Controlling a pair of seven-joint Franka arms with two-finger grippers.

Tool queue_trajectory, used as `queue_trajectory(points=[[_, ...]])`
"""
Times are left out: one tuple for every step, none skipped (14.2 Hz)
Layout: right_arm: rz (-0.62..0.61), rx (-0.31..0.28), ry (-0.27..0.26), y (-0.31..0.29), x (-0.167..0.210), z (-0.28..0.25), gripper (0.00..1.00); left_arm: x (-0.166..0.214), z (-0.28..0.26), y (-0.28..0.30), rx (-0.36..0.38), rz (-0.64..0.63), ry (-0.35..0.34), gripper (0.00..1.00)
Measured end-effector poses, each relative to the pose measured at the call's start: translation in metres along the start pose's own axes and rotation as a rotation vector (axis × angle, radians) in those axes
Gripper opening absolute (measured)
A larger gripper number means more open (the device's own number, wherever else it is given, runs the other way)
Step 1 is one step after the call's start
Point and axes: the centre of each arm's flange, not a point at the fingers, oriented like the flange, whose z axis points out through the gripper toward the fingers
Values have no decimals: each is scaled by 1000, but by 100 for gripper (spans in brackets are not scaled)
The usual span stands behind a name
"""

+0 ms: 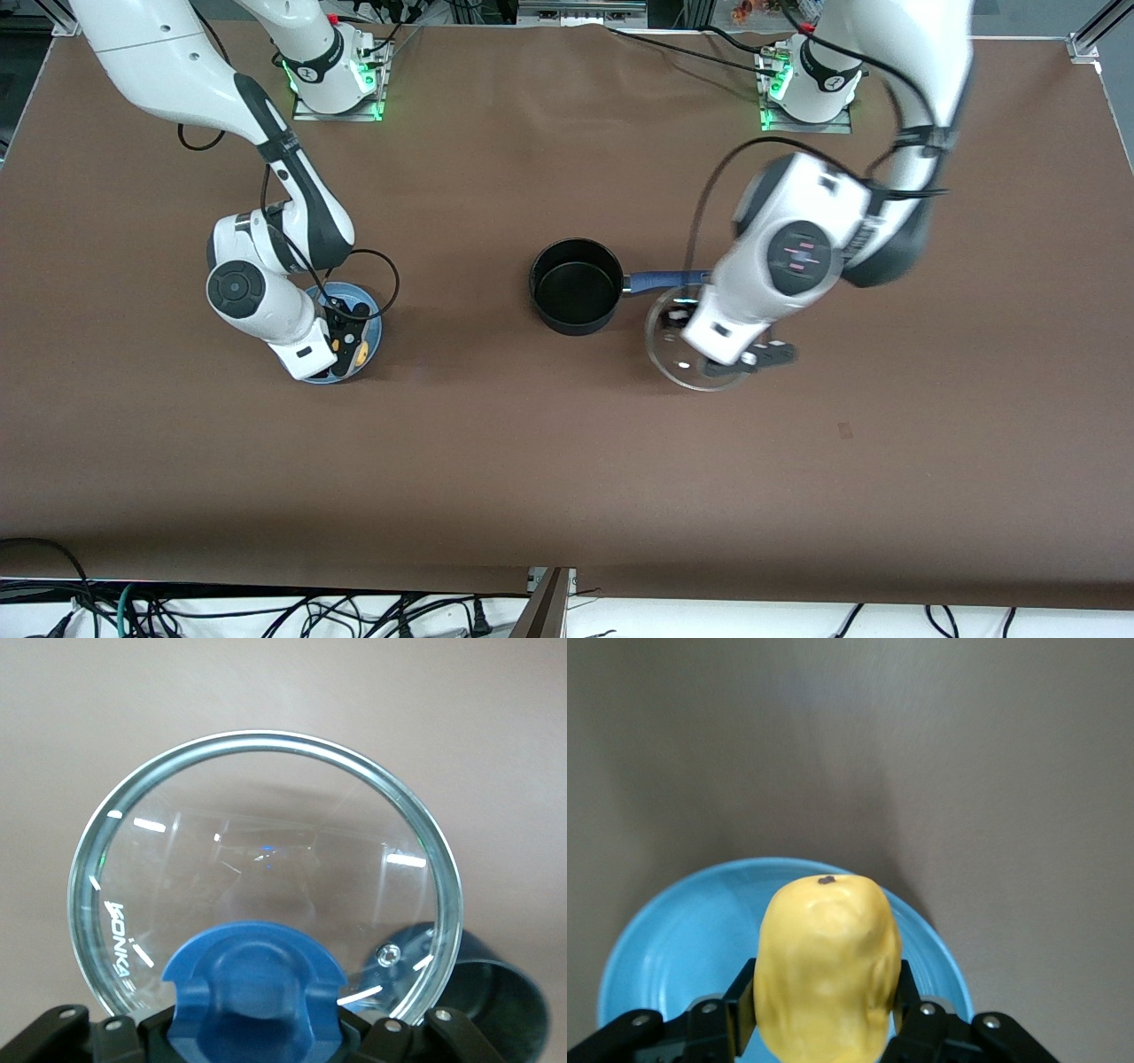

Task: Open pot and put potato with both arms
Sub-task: 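Lift the lid with the left gripper while the right gripper carries the potato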

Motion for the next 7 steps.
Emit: queue_trajectory(points=[[30,15,-7,-3,10,-16,62,10,-8,-27,-2,46,0,32],[67,32,-14,-7,23,-35,62,17,-12,-56,-1,84,-3,32],[112,44,-19,-12,39,-56,62,22,-12,-87,8,120,-9,32],[170,51,-17,-19,57,-75,62,25,-12,-116,27,157,-12,32],[233,51,-10,-28,77,-92,62,27,-10,-145,43,190,-12,32],[297,46,0,-39,97,-106,62,26,-6,-171,50,213,-8,32],[360,39,9,-51,119,-115,62,24,1,-195,52,237,2,32]])
